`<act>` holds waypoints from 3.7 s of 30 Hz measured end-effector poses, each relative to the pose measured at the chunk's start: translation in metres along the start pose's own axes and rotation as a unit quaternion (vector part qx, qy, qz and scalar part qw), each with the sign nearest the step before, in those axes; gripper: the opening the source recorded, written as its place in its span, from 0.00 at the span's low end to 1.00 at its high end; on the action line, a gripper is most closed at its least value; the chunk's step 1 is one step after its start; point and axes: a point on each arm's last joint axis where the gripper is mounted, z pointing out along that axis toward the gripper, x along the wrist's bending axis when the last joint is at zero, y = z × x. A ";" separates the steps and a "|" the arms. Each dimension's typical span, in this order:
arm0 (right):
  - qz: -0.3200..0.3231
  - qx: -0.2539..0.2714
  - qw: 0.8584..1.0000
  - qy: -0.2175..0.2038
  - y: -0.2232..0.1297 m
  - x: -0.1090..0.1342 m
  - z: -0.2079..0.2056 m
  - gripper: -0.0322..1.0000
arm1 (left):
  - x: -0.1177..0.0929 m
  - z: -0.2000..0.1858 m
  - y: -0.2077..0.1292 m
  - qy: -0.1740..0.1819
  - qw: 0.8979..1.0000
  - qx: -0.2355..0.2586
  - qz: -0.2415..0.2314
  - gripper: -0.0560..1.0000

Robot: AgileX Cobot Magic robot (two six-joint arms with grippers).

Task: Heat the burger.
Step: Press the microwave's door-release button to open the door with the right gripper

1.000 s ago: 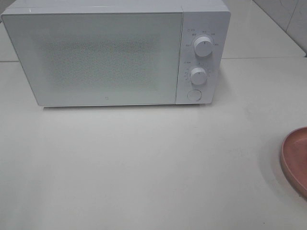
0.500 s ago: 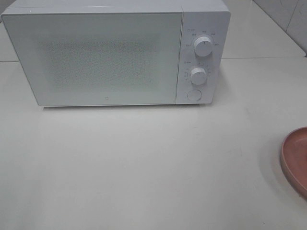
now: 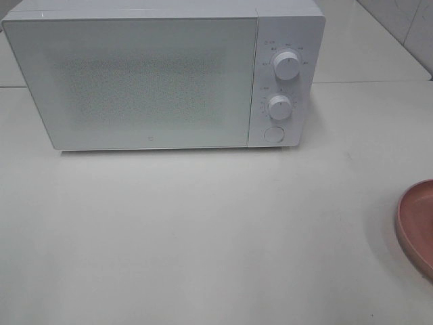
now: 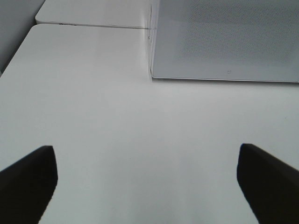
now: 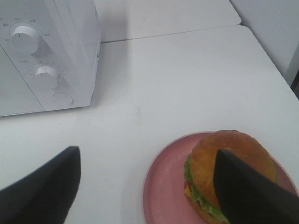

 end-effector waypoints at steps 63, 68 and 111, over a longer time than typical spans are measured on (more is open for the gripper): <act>-0.131 -0.066 0.984 0.097 -0.015 0.089 0.172 0.74 | 0.000 0.000 0.000 0.000 1.000 0.000 0.000 0.99; -0.136 -0.075 0.984 0.087 -0.025 0.106 0.170 0.74 | 0.000 0.000 0.000 0.000 1.000 0.000 0.000 0.99; 0.412 -0.003 0.904 0.111 -0.075 0.148 0.172 0.44 | 0.000 0.000 0.000 0.000 1.000 0.000 0.000 0.99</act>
